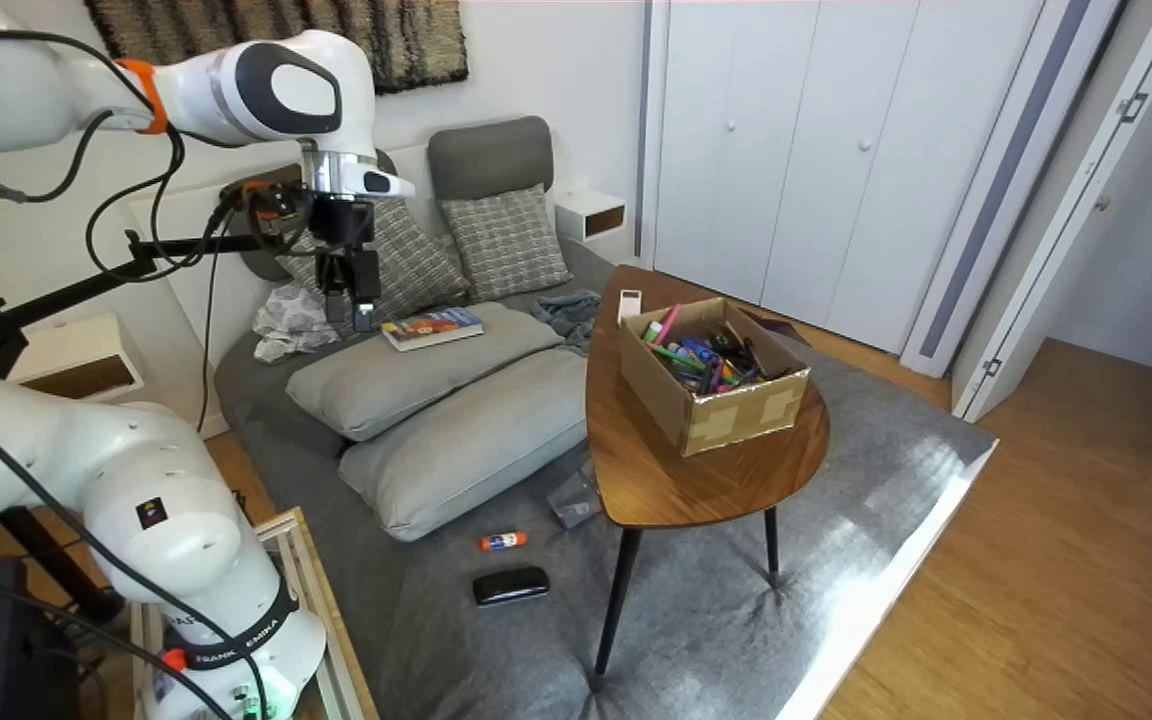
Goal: Move the brown box to the right
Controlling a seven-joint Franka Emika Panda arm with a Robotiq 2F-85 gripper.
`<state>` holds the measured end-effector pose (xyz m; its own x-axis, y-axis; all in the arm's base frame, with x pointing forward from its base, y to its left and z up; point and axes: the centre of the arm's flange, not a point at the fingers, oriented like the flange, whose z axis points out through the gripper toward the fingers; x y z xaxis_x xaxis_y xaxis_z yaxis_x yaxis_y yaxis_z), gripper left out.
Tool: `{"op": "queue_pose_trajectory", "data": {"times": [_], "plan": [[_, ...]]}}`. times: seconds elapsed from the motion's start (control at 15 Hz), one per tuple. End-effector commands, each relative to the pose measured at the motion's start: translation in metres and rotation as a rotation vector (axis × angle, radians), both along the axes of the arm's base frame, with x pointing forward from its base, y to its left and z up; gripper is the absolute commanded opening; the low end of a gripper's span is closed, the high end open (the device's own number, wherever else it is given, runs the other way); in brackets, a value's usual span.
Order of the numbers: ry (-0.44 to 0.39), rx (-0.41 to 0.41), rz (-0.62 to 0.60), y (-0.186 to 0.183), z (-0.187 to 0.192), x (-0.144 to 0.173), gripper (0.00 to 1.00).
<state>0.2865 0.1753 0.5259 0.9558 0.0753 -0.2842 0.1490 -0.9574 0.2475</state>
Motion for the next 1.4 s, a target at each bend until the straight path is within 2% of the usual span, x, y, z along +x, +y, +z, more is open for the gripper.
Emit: {"op": "queue_pose_trajectory", "data": {"times": [0.0, 0.27, 0.67, 1.0, 1.13, 1.33], "plan": [[0.000, 0.000, 0.000, 0.000, 0.000, 0.000, 1.00], [-0.005, 0.012, -0.027, -0.005, 0.002, 0.007, 1.00], [0.022, 0.107, -0.313, -0.077, 0.014, 0.068, 1.00], [-0.056, 0.151, -0.575, -0.137, 0.025, 0.132, 1.00], [-0.093, 0.139, -0.680, -0.151, 0.027, 0.154, 1.00], [-0.199, 0.112, -0.815, -0.171, 0.033, 0.178, 1.00]]}}
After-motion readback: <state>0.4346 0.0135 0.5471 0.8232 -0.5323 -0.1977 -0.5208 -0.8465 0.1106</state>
